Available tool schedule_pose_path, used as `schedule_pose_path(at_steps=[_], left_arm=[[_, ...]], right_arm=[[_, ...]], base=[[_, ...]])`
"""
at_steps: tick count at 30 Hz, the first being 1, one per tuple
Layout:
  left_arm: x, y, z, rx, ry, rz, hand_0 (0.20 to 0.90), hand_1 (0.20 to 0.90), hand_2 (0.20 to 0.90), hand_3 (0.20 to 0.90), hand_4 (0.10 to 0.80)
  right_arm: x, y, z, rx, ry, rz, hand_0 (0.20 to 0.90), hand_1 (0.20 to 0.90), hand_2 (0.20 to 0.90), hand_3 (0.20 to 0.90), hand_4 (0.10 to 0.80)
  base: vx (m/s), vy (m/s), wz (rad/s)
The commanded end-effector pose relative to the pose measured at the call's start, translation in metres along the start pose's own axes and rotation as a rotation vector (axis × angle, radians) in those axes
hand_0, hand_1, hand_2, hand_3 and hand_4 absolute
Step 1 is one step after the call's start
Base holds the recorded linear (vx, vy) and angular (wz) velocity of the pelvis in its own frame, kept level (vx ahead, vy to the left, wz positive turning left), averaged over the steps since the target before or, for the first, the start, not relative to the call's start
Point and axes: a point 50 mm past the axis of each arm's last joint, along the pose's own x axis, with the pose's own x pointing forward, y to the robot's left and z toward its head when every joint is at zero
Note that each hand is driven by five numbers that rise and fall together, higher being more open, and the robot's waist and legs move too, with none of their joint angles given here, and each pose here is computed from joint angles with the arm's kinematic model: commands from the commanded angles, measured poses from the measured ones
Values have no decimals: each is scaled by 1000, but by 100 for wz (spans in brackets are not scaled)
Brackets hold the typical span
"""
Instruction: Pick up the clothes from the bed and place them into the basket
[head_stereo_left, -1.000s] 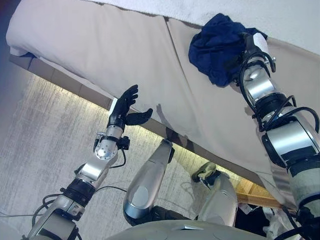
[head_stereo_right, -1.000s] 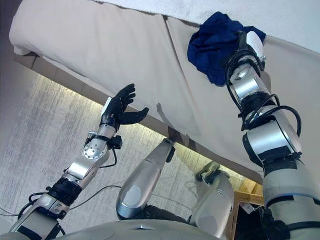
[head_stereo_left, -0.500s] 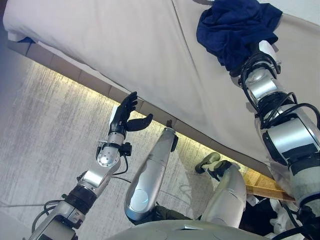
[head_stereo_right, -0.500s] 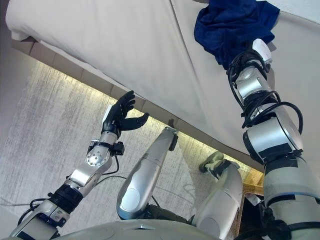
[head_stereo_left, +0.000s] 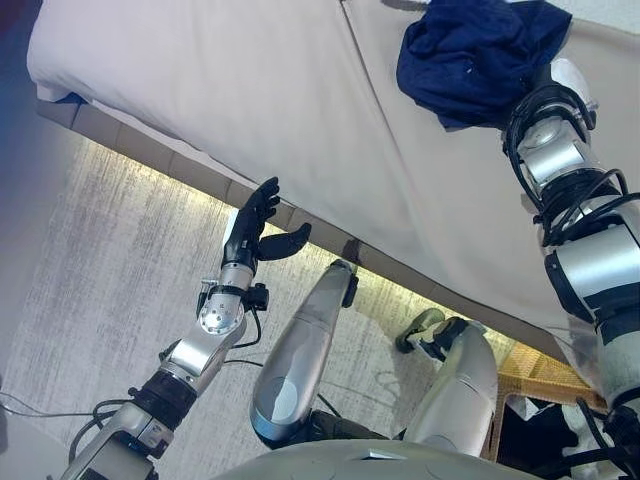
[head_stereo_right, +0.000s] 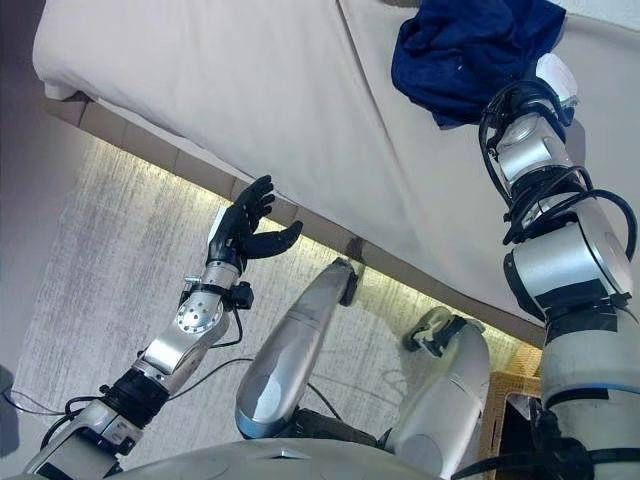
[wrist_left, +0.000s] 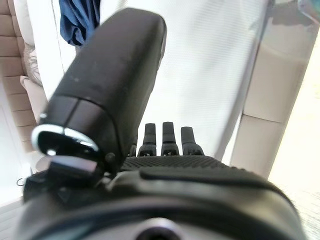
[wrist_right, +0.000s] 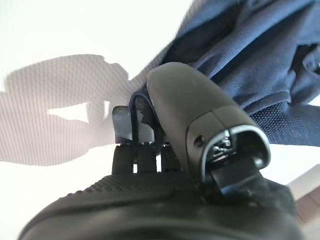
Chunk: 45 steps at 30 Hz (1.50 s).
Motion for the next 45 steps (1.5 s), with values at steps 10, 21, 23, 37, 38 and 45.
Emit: schedule_pose_path(at_steps=[10,21,23,37,38,45], left_arm=[[10,7,36,-14,-177,22,900,900,900,900,800],[16,27,21,84,-65,66,900,900,900,900,800],[16,29,18,89,-47,70,900,900,900,900,800],[-2,40,-22,-11,106,48,900,900,900,900,800],[-6,42,-29,-33,130,50,900,900,900,900,800],[-7,66,-18,9,85,178,900,900,900,900,800]], right_arm=[[-6,-51,56,56,-292,-224,300,300,300,200,100],[-14,-86,51,182,-393,-318,300,300,300,200,100],[-14,-97,43,188,-383,-335,300,300,300,200,100],[-23,-184,-14,190,-281,-566,300,300,300,200,100],[-25,-187,-17,186,-273,-585,300,300,300,200,100],[-31,-201,-19,202,-295,-624,300,300,300,200,100]], base=[[23,-17,-10],[42,-37,-16],[44,-47,-23],[21,5,-17],[-14,3,-16],[-113,-24,-59]])
